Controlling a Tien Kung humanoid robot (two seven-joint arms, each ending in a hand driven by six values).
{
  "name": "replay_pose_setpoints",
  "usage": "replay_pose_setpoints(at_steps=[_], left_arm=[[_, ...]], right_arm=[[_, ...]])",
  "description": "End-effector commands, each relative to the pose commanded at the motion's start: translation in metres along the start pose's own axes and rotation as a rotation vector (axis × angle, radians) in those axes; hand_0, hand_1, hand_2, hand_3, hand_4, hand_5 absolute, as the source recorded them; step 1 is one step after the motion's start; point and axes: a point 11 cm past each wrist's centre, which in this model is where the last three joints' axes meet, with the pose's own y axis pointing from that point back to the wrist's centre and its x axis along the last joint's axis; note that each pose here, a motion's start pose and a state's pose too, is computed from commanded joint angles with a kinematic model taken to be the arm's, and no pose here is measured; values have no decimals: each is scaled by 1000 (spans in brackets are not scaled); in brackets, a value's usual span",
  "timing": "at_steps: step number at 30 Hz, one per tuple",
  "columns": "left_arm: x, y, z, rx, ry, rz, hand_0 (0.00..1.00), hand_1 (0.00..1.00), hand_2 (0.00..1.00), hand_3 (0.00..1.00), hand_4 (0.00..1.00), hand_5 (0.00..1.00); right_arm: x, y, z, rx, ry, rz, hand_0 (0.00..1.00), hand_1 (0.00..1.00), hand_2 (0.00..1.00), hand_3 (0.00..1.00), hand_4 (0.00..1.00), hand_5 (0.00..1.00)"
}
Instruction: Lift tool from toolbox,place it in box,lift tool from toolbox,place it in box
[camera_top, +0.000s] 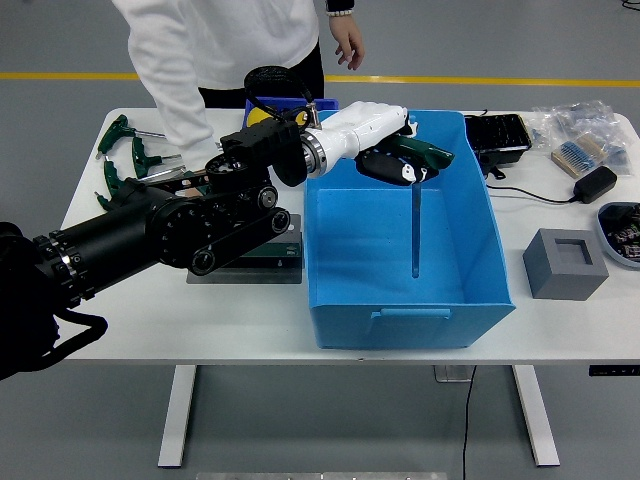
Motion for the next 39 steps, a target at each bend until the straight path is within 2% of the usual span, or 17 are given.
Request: replay_pose_setpoints(at_steps=[1, 6, 7, 18, 19, 26, 34, 39], left_arm=[[0, 0, 0, 0, -4, -2, 279, 122, 175, 217, 744, 681], [-7, 0, 0, -5, -53, -37, 279, 122, 175, 217, 744, 681], [-8, 0, 1, -7, -61, -42, 307, 173, 220, 302, 758, 668], [-8, -1, 2, -16, -81, -51, 308, 186, 242, 319, 762, 658], [-8, -1, 3, -18, -83, -52, 312, 200, 255, 349, 766, 657], [-5, -2, 6, -27, -85, -49, 311, 208, 268, 367, 769, 657], [5, -3, 12, -44, -85, -25, 313, 214, 273, 383, 771, 658], [21, -5, 21, -65, -91, 8, 314, 229, 283, 396, 791, 675]], right_arm=[[0, 0, 0, 0, 1, 0, 717, 712, 759, 585, 821, 694], [1, 0, -3, 5, 9, 3, 717, 712, 759, 585, 821, 694], [1, 0, -3, 5, 10, 4, 717, 711, 758, 586, 821, 693], [3, 0, -5, 13, 11, 10, 717, 710, 757, 584, 821, 694], [3, 0, -6, 15, 9, 10, 717, 708, 754, 584, 821, 697], [3, 0, -7, 20, 5, 12, 717, 706, 753, 584, 819, 695], [4, 0, -9, 23, 7, 13, 714, 706, 752, 584, 819, 695], [5, 0, -9, 22, 6, 16, 716, 705, 750, 583, 818, 694]])
